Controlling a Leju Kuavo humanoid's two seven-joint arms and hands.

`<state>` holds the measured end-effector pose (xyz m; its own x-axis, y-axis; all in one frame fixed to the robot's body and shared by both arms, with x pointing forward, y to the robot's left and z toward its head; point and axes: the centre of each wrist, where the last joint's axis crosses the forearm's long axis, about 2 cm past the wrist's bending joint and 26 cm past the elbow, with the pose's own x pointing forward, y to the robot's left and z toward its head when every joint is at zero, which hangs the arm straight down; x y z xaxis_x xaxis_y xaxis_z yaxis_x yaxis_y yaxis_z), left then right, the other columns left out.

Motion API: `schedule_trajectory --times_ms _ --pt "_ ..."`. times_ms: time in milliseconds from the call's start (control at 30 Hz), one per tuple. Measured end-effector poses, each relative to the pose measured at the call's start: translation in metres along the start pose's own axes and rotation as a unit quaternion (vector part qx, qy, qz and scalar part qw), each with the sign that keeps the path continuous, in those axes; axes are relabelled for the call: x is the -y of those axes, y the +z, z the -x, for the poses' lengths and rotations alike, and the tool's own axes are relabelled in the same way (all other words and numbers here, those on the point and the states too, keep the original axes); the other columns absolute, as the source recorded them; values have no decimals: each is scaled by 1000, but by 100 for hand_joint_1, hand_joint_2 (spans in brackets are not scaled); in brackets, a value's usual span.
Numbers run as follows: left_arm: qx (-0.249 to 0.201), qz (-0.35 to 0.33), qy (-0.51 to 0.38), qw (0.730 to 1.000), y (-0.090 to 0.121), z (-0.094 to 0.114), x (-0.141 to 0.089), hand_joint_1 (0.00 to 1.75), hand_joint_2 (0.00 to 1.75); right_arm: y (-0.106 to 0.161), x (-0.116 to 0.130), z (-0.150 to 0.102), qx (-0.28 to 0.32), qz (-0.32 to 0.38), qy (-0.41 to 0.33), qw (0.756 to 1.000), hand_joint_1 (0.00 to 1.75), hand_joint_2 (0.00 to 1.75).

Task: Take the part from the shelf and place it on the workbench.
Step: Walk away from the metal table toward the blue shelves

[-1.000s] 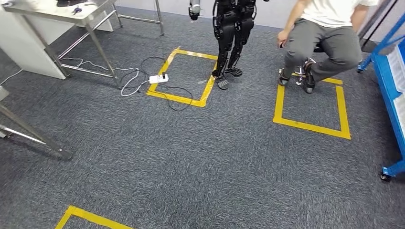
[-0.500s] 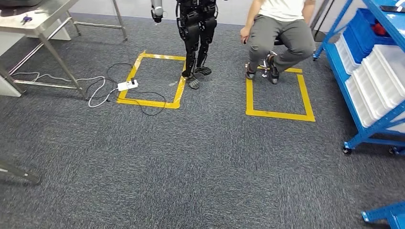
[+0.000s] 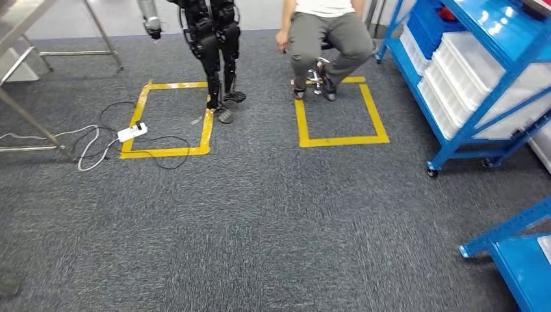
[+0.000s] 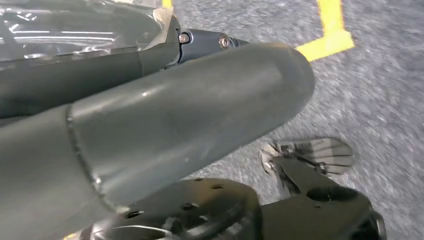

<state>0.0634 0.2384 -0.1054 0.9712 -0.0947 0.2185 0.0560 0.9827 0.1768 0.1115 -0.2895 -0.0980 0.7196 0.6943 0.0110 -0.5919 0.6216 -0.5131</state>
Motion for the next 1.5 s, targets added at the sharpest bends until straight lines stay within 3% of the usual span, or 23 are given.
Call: schedule_trajectory --times_ms 1500 --pt "14 1 0 1000 -1 1 -5 0 0 3 -7 0 2 -12 -6 1000 0 0"
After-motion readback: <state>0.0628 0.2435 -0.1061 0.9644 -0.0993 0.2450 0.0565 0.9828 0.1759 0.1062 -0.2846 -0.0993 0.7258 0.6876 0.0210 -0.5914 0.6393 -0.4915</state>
